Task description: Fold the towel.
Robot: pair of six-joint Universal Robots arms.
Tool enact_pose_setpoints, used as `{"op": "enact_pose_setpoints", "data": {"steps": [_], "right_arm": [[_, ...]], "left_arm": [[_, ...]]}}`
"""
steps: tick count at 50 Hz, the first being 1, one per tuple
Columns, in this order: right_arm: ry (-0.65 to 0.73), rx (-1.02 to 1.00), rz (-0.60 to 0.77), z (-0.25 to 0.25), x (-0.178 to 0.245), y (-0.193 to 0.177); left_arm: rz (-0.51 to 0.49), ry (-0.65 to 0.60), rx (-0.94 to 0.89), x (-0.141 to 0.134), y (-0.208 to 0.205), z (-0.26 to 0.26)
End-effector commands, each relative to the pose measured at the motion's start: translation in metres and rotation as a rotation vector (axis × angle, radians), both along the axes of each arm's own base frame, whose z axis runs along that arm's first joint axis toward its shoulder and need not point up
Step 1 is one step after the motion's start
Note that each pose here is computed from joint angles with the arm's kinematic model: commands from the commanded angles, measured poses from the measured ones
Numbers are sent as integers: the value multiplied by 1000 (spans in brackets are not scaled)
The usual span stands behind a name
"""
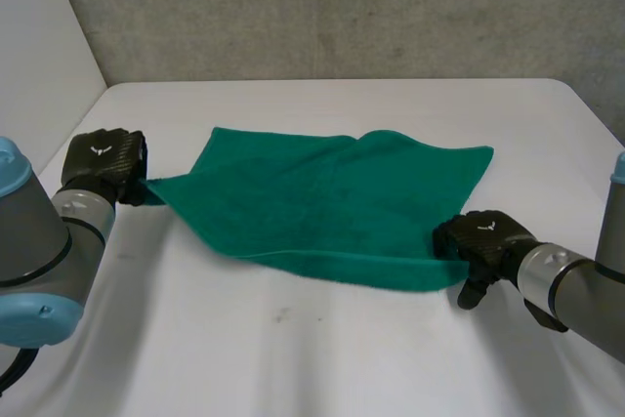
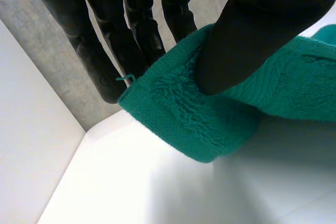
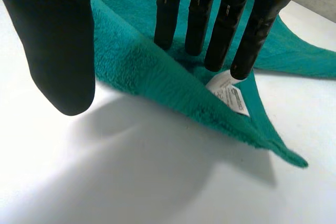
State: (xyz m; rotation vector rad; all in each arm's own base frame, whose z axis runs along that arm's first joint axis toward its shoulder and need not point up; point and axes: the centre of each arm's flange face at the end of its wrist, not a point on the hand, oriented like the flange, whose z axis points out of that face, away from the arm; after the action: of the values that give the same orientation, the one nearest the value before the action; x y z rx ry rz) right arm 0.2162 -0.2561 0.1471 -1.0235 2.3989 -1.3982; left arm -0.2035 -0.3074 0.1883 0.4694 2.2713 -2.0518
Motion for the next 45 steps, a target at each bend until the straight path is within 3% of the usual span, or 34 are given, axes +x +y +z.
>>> {"op": "enact_pose_setpoints", "data": {"steps": [1, 22, 29, 34, 36, 37, 40, 45], "right_arm": [[-3, -52, -31, -2, -9, -5], [40, -120, -56, -17, -16, -38], [40, -207, -58, 47, -19, -31], [161, -276, -38, 124, -35, -5], [184, -283, -41, 133, -39, 0], [264, -308, -42, 153, -50, 12], [371, -333, -21, 168, -58, 25], [388, -324, -28, 168, -58, 28]], "left_arm": [[5, -3, 10, 1, -3, -5], [4, -8, 21, 1, -2, -5], [-12, -23, 14, 1, 13, 17], [-21, -120, -19, 9, 37, 56], [-30, -173, -37, 14, 49, 72], [-33, -188, -45, 16, 53, 78], [-51, -228, -61, 21, 66, 89], [-103, -270, -43, 25, 83, 87]]}}
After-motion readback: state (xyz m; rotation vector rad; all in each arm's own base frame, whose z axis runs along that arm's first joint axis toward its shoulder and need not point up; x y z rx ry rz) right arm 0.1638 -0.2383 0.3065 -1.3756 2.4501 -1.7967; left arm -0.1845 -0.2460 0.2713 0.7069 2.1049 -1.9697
